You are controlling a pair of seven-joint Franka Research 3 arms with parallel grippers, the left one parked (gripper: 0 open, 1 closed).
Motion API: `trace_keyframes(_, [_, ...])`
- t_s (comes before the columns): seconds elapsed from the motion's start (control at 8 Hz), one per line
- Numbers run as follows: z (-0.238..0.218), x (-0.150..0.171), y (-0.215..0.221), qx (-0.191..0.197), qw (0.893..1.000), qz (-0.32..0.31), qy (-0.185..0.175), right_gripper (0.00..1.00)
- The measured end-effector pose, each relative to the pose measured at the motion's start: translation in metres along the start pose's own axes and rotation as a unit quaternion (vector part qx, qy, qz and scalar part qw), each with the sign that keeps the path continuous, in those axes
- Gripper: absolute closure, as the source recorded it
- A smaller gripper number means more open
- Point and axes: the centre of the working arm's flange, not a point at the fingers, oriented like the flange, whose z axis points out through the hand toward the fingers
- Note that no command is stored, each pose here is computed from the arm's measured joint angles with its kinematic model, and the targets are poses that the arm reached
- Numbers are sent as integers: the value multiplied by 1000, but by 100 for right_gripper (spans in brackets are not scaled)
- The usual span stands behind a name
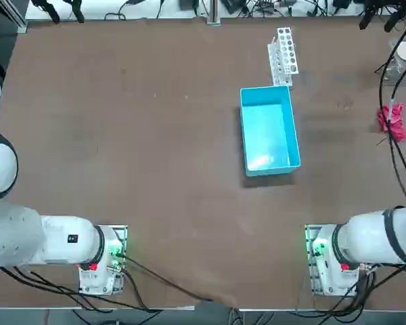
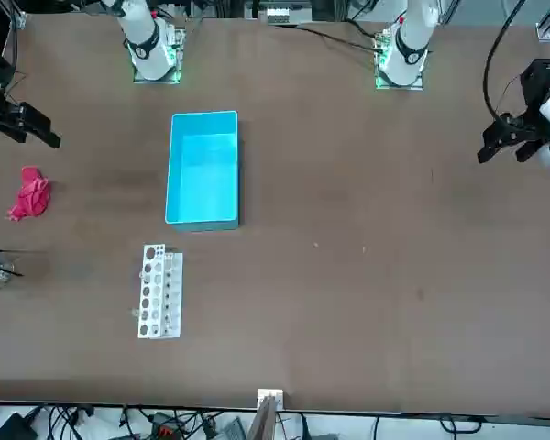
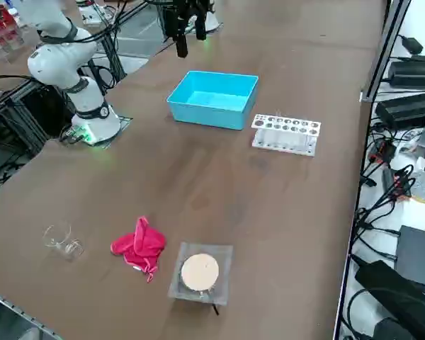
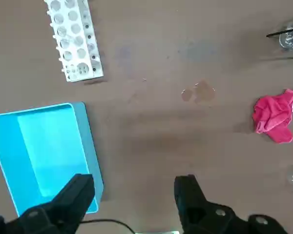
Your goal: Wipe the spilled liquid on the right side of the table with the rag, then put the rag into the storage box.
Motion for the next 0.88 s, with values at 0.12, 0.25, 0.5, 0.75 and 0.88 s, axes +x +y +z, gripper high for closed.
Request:
trace_keyframes(0.12, [0, 0, 0, 0, 1000, 0, 0, 0])
trace_keyframes(0.25, [0, 0, 0, 0, 1000, 0, 0, 0])
trace_keyframes(0.5, [0, 0, 1, 0, 1000, 1, -1, 0])
trace_keyframes(0.75, [3, -8, 8, -1, 999, 6, -35, 0])
trace_keyframes(0.88, [7, -13, 13, -1, 998, 11, -60, 0])
